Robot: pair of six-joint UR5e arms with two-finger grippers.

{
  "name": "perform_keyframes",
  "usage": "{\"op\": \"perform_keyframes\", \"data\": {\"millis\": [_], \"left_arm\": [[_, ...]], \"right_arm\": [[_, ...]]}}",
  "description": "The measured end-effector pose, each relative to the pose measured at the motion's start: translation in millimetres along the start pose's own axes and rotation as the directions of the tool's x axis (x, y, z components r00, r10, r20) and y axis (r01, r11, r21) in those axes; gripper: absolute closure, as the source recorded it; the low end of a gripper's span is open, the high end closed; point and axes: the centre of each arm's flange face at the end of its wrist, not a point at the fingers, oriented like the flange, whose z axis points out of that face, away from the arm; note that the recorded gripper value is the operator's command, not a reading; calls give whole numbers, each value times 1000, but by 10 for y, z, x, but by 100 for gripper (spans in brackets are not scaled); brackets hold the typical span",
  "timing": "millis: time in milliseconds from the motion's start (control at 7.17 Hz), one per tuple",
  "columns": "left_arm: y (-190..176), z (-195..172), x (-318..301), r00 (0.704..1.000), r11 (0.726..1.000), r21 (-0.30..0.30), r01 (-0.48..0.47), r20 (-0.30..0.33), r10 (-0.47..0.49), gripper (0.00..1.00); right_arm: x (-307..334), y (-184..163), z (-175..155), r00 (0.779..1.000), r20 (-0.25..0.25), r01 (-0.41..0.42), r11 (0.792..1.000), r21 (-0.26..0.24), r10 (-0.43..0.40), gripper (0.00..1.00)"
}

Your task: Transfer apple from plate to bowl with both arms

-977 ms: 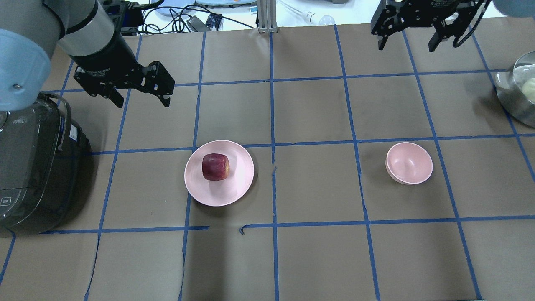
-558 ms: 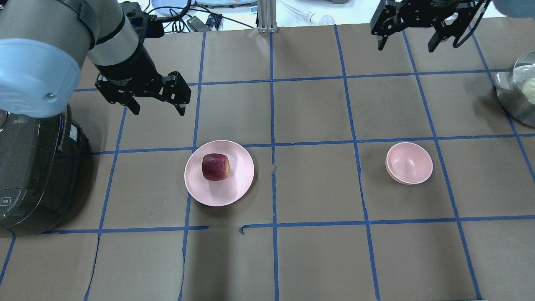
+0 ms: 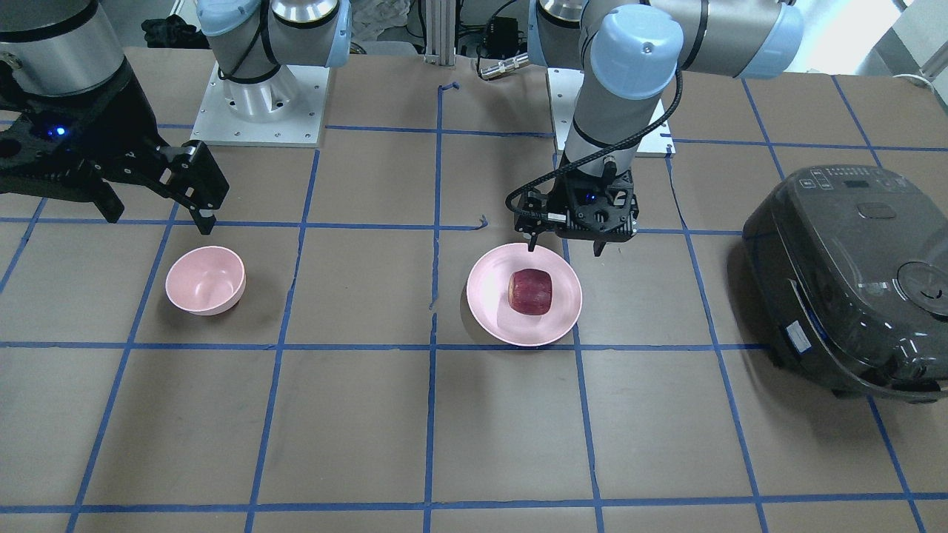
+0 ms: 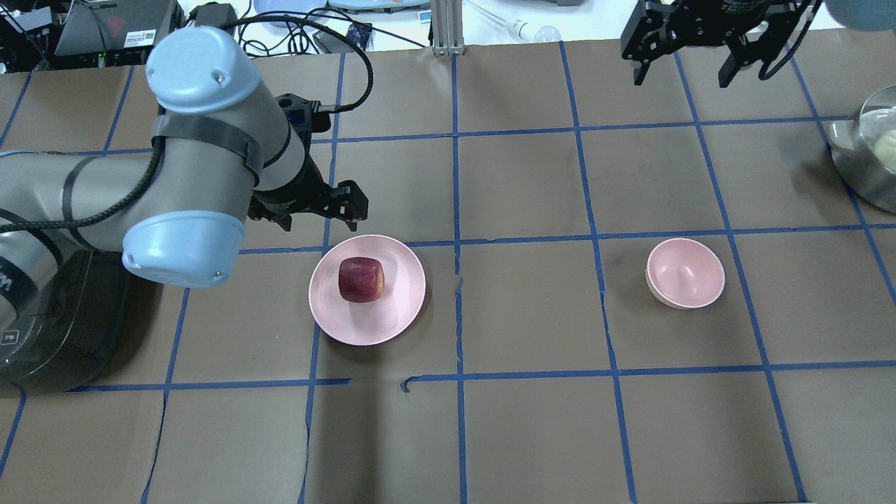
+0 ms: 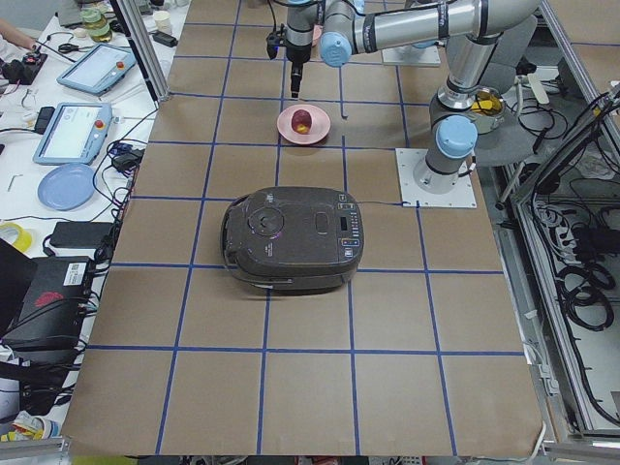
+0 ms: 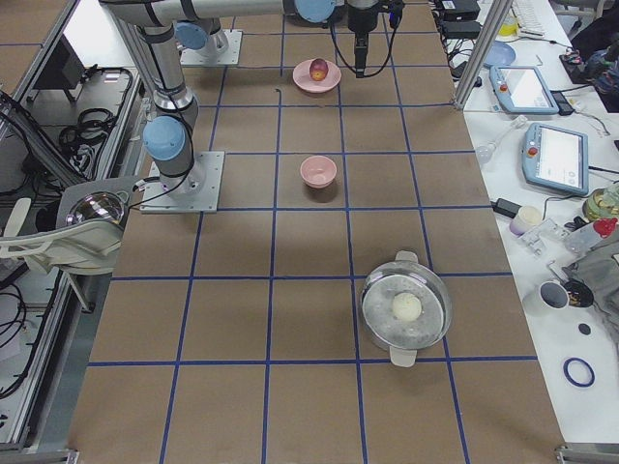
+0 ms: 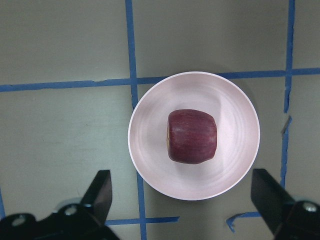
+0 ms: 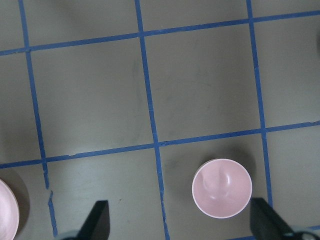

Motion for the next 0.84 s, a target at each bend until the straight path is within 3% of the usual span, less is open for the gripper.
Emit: {"op": "perform_keyframes", "data": {"millis": [558, 837], "left_arm": [[189, 749, 134, 1000, 1000, 3, -29, 3, 29, 0], [163, 1002, 133, 1000, 999, -26, -27, 11, 28, 0]], "right_arm": [[-21, 265, 361, 1000, -19, -16, 997, -77, 15, 0], [16, 331, 562, 999, -21, -45, 992, -121, 42, 0]]}}
